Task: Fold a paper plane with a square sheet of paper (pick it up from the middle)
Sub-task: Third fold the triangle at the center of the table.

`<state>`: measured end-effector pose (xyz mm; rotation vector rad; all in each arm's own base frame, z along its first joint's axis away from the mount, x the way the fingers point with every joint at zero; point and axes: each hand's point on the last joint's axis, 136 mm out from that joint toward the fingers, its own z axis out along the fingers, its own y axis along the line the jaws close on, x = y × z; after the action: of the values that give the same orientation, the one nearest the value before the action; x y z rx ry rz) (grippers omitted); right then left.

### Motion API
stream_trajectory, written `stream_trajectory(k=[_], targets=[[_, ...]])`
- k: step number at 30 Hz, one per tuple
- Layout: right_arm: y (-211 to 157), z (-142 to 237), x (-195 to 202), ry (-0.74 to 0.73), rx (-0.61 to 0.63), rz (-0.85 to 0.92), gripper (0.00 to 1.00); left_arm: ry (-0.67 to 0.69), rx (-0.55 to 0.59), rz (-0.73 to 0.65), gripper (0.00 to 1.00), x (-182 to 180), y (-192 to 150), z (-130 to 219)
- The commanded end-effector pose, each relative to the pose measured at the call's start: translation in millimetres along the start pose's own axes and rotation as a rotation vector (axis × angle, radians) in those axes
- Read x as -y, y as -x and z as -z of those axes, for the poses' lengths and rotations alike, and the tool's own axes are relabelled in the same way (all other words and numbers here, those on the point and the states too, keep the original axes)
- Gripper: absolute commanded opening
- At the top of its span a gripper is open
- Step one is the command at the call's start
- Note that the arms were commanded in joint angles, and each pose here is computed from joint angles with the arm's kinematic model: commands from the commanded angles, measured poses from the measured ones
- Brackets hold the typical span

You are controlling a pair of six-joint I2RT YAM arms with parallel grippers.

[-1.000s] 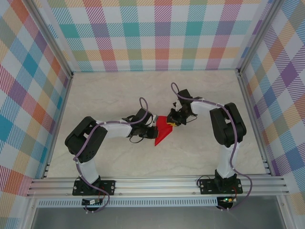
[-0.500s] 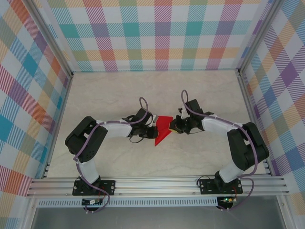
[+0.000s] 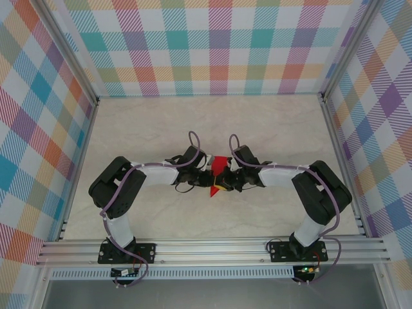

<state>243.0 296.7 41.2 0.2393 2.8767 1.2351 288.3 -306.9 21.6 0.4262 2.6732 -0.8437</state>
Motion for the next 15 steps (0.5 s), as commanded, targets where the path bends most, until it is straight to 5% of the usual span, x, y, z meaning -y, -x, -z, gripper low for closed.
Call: stream_trajectory(k=[1,15], targets=[[-1,-6,-2,-0.002,0.023,-0.015,0.08,0.027,-0.056,0.020,0.00,-13,-13,-7],[-20,-6,-2,0.061,0.010,-0.032,0.08,0.014,-0.067,0.018,0.00,-11,-14,-10]])
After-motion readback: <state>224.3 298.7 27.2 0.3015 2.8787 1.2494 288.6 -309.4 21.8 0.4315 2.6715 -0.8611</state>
